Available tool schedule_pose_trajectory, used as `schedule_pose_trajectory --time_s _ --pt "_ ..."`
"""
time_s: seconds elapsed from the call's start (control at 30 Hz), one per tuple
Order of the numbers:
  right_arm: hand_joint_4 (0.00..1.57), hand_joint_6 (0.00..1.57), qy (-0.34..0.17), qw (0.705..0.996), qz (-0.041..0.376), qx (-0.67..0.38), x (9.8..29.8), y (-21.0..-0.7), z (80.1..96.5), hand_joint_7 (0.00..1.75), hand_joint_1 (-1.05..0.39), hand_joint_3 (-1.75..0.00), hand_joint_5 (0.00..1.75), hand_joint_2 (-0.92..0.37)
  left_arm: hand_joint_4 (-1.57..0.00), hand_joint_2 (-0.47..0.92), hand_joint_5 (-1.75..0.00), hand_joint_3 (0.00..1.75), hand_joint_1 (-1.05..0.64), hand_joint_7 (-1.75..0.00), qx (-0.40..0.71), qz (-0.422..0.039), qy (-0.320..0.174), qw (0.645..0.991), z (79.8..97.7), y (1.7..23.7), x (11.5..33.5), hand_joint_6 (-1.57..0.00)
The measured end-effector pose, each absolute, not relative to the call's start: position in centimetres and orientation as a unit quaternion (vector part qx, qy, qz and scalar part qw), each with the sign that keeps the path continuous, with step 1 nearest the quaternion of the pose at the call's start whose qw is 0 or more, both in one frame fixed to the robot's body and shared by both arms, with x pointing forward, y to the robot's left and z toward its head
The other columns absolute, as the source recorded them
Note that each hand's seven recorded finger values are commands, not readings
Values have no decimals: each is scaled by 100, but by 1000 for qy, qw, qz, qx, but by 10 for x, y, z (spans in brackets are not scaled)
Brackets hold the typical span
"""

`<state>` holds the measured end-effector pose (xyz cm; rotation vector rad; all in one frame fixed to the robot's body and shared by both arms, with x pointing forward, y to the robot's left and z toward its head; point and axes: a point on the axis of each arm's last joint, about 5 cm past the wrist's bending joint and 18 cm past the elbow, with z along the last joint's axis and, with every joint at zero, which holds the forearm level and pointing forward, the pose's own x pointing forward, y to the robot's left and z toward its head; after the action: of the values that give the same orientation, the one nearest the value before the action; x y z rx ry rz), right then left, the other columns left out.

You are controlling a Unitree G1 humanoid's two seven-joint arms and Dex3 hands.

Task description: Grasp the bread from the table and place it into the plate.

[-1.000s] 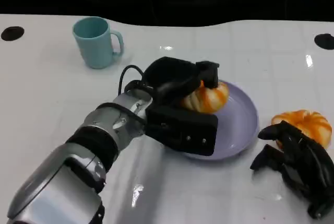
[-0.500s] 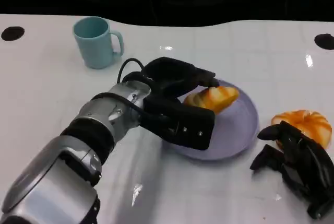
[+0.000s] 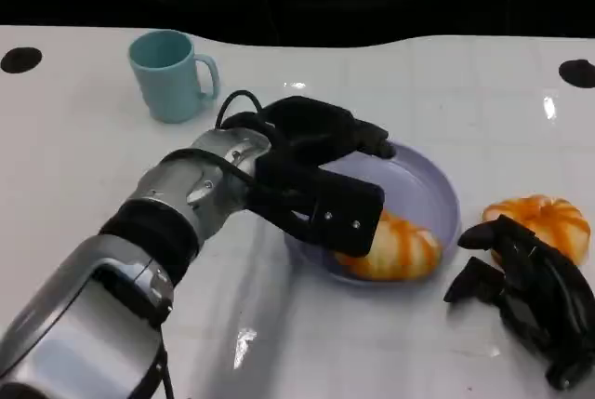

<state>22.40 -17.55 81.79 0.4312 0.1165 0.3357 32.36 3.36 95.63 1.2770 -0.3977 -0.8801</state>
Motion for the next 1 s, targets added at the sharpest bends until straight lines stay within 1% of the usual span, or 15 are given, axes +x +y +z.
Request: schedule_pose_trajectory --time_s 0.1,0.33,0.43,0.5,0.6,0.67,0.73,0.77,0.8,0.87,0.93,0.97,1.0 --pt "62 57 57 961 166 213 224 -176 818 131 -52 -23 158 -92 -16 92 -63 39 -88 -18 576 -396 -179 692 960 35 324 -55" --pt "60 55 59 961 166 215 224 -176 818 132 -52 -24 159 -92 -15 92 -67 41 -89 -16 576 -392 -192 692 966 35 325 -51" --pt "62 56 59 960 168 215 224 -176 818 131 -53 -24 159 -92 -19 92 -68 43 -86 -15 572 -389 -198 695 967 38 325 -49" --pt "63 56 57 960 170 215 224 -175 818 131 -53 -23 159 -92 -23 92 -70 43 -84 -16 558 -382 -207 707 970 45 326 -51" --pt "63 57 57 959 170 221 224 -176 818 131 -53 -23 159 -92 -24 92 -70 42 -82 -16 517 -371 -224 738 970 64 324 -52" --pt "63 57 57 959 167 224 224 -176 817 131 -53 -23 159 -92 -24 92 -70 42 -82 -16 509 -367 -220 747 967 72 323 -52" --pt "63 57 58 959 166 225 224 -177 817 131 -53 -23 159 -92 -25 92 -70 42 -82 -16 509 -369 -212 748 964 76 322 -52" --pt "62 56 58 958 165 225 224 -177 817 130 -53 -23 159 -92 -28 92 -83 37 -75 -18 509 -371 -211 748 964 76 322 -56" --pt "62 56 58 958 167 225 224 -176 818 130 -54 -24 159 -92 -30 92 -89 35 -72 -19 490 -373 -211 759 964 78 321 -57" --pt "63 56 58 958 170 225 224 -175 818 130 -54 -24 160 -92 -33 92 -95 32 -66 -21 389 -374 -229 810 962 87 315 -61" --pt "63 57 58 958 172 224 225 -175 818 130 -54 -24 160 -92 -36 92 -98 31 -64 -22 287 -376 -236 849 956 96 307 -64" --pt "63 57 58 958 171 223 225 -175 818 130 -54 -24 160 -92 -40 92 -100 31 -65 -24 244 -376 -233 863 952 102 303 -66" --pt "63 57 58 958 170 222 224 -175 818 130 -53 -24 160 -92 -42 92 -100 31 -65 -24 202 -374 -229 876 949 108 299 -67"
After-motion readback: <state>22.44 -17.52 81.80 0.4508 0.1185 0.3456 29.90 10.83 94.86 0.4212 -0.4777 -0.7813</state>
